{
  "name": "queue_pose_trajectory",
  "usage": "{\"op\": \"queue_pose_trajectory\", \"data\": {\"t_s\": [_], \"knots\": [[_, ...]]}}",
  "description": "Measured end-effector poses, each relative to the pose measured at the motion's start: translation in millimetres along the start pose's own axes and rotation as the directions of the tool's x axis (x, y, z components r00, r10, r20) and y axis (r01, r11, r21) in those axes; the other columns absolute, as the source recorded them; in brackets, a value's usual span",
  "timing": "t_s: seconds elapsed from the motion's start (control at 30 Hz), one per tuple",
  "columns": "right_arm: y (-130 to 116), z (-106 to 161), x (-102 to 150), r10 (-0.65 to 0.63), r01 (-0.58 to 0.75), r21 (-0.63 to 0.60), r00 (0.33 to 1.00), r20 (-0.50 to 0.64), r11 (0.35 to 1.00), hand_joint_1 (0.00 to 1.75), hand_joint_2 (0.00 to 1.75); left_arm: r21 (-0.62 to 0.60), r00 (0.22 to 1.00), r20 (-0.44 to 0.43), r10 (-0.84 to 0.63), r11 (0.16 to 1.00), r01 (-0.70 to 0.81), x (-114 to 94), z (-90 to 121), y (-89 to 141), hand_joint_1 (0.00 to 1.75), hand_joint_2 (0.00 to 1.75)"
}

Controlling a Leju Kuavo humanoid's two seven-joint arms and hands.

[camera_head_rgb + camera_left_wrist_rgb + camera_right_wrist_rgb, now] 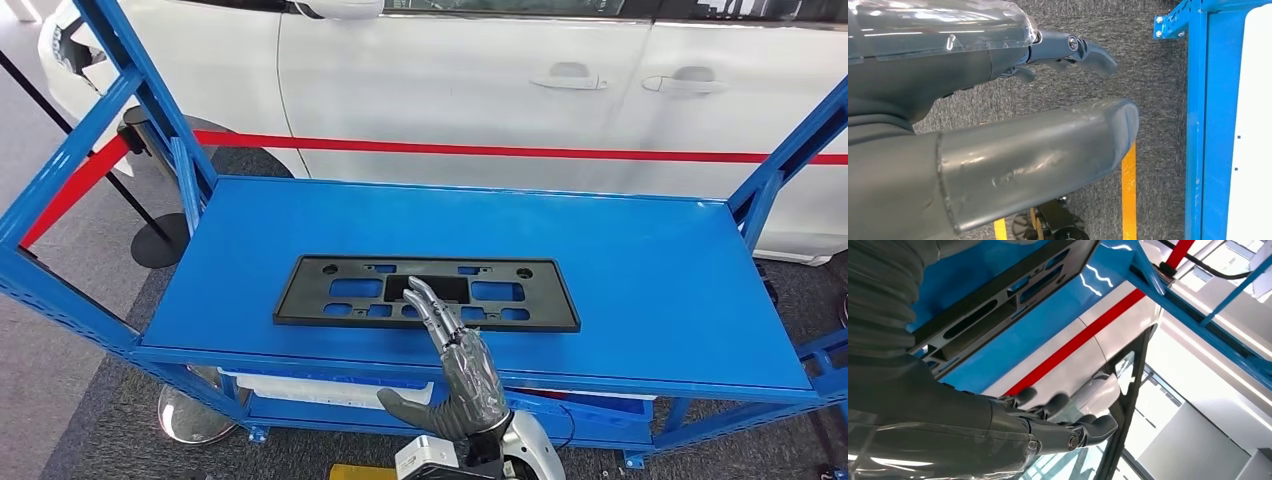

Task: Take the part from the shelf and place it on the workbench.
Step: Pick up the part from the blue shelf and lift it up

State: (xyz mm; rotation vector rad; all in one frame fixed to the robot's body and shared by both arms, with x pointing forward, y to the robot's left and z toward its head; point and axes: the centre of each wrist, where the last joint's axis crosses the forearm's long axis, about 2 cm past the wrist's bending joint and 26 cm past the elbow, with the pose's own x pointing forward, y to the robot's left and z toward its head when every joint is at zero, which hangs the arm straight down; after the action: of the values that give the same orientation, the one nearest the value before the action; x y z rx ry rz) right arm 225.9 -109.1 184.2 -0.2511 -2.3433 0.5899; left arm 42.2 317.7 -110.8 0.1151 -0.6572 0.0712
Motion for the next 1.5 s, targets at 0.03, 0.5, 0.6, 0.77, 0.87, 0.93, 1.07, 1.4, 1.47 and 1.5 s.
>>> {"op": "queue_pose_trajectory", "data": {"t_s": [0.03, 0.5, 0.6, 0.77, 0.87, 0.93, 1.07, 1.4, 1.47, 1.5], "knots": [[-1, -1, 1, 0.000, 0.000, -0.003, 1.000, 0.006, 1.000, 0.00, 1.75, -0.001, 1.000, 0.000, 0.001, 1.000, -0.001, 0, 0, 0, 0.00, 0.00], [0, -2, 6, 0.108, -0.110, 0.077, 0.994, 0.024, 0.991, 0.00, 1.75, -0.005, 1.000, -0.007, 0.005, 1.000, -0.005, -1, 0, -1, 0.00, 0.00], [3, -4, 4, 0.250, -0.253, 0.113, 0.967, 0.041, 0.961, 0.00, 1.75, -0.006, 1.000, -0.004, 0.002, 1.000, -0.002, 1, -1, -1, 0.00, 0.00], [23, 1, -11, 0.474, -0.481, 0.166, 0.877, 0.080, 0.861, 0.00, 1.75, -0.014, 1.000, -0.002, -0.009, 1.000, 0.009, 3, -2, -2, 0.00, 0.00], [31, 5, -19, 0.517, -0.522, 0.197, 0.852, 0.079, 0.830, 0.00, 1.75, -0.017, 1.000, -0.001, -0.012, 1.000, 0.012, 4, -2, -2, 0.00, 0.00], [39, 12, -26, 0.554, -0.555, 0.221, 0.830, 0.071, 0.802, 0.00, 1.75, -0.019, 1.000, -0.001, -0.015, 1.000, 0.015, 4, -2, -2, 0.00, 0.00], [52, 16, -39, 0.586, -0.581, 0.240, 0.808, 0.057, 0.778, 0.00, 1.75, -0.024, 1.000, 0.001, -0.022, 0.999, 0.022, 5, -3, -3, 0.00, 0.00], [61, 10, -60, 0.570, -0.549, 0.251, 0.822, -0.011, 0.797, 0.00, 1.75, -0.030, 1.000, 0.005, -0.029, 0.999, 0.029, 7, -4, -3, 0.00, 0.00], [61, 9, -61, 0.553, -0.529, 0.250, 0.832, -0.033, 0.811, 0.00, 1.75, -0.033, 1.000, 0.003, -0.028, 0.999, 0.028, 6, -4, -3, 0.00, 0.00], [61, 8, -61, 0.543, -0.518, 0.246, 0.839, -0.042, 0.819, 0.00, 1.75, -0.034, 1.000, 0.002, -0.028, 0.999, 0.028, 6, -3, -4, 0.00, 0.00]]}}
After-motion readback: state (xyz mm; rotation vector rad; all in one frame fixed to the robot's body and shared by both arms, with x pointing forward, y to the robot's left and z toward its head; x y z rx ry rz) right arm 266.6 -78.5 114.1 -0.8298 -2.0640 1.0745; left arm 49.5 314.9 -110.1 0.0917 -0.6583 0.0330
